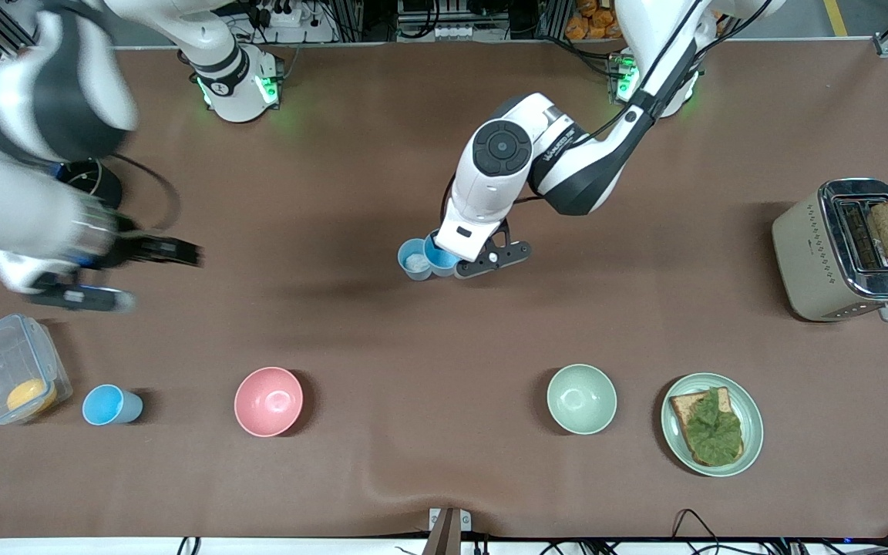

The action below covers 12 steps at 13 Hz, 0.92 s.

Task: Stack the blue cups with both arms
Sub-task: 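Lower the left gripper's cup into the placed cup while the right gripper retracts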

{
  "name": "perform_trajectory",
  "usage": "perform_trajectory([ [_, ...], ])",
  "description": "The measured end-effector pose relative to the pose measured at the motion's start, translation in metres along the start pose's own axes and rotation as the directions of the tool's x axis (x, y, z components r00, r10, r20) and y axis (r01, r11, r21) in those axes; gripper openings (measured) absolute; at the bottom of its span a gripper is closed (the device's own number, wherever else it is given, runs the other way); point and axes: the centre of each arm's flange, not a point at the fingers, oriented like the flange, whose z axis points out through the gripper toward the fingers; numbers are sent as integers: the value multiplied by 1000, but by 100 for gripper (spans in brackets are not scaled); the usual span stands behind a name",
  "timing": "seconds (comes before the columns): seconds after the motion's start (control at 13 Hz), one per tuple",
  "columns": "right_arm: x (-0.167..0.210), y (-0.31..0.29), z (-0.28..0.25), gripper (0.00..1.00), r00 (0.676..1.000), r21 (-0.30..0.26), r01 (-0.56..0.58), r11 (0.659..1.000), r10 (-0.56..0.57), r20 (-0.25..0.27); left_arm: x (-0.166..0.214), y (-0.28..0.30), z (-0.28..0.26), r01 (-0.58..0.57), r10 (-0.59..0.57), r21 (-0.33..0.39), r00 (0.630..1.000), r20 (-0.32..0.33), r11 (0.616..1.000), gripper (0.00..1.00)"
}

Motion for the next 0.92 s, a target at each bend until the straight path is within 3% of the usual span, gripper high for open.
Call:
perform_trajectory([
  [0.31, -7, 68, -38, 100, 998, 31, 50, 998, -49, -43, -20, 15, 16, -35, 35, -25, 999, -3, 999, 3],
  [0.62, -34, 70, -66, 100, 995, 38, 64, 997, -61, -85, -34, 25, 43, -60, 60, -31, 998, 2, 998, 3],
  [0.92, -38, 71, -67, 100, 994, -1, 65, 998, -65, -85, -39, 28, 56, -77, 77, -19, 997, -25, 997, 3],
])
